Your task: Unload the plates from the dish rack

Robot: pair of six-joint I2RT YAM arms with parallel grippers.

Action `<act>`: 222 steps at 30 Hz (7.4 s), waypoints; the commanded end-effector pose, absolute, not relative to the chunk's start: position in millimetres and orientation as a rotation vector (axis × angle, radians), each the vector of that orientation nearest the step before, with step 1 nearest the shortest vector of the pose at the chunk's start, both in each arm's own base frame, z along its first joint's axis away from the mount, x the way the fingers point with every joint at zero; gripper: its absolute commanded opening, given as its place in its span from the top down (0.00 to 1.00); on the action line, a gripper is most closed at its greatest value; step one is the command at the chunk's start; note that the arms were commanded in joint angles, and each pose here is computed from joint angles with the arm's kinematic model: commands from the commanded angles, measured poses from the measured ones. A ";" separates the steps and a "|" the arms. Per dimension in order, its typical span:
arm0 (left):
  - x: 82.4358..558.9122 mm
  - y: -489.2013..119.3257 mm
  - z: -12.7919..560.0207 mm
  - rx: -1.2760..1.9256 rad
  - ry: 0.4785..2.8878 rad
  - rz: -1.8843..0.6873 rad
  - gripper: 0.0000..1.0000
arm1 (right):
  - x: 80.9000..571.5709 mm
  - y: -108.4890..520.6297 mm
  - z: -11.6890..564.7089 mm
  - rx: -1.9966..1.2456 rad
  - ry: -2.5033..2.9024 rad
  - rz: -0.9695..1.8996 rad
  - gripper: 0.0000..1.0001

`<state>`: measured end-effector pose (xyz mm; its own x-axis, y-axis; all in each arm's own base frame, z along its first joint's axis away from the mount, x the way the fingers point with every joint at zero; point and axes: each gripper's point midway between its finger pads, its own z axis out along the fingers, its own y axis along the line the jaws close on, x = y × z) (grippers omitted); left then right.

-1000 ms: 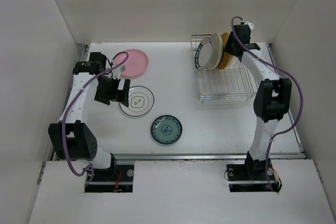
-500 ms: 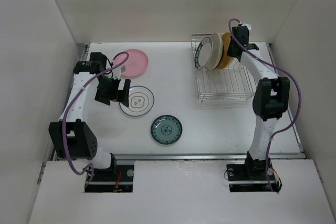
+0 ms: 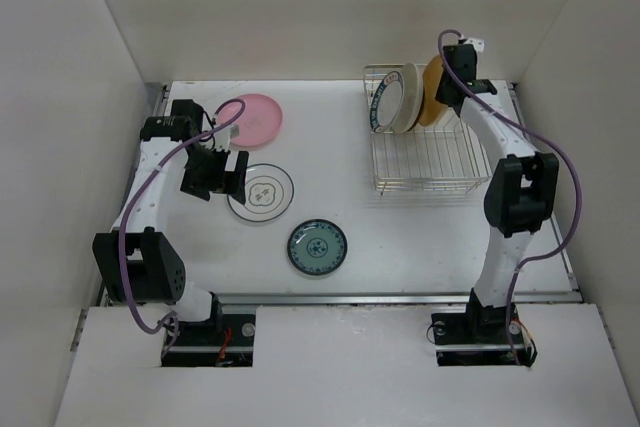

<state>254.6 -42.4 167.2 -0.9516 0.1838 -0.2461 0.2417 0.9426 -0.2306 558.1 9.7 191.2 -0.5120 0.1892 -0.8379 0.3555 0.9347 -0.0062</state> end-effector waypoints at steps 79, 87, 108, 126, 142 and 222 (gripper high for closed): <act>252.3 -85.8 192.2 0.630 2.678 -0.544 1.00 | 286.3 434.5 255.1 -0.867 1.842 1.379 1.00; 256.1 -82.8 204.0 0.586 2.675 -0.506 1.00 | 310.6 428.5 233.5 -0.746 1.958 1.230 0.91; 402.0 -75.8 236.9 0.274 2.521 -0.562 1.00 | 410.6 280.1 310.9 -0.145 1.934 0.680 0.42; 572.9 -18.1 113.6 -0.605 2.411 -0.754 1.00 | 382.2 260.3 334.1 -0.156 1.903 0.671 0.42; 541.9 2.2 72.1 -0.681 2.595 -0.585 0.40 | 363.3 246.1 352.4 -0.155 1.858 0.671 0.42; 344.8 -17.3 175.4 0.224 2.788 -0.192 0.01 | 584.5 53.8 170.0 0.312 2.162 0.198 0.56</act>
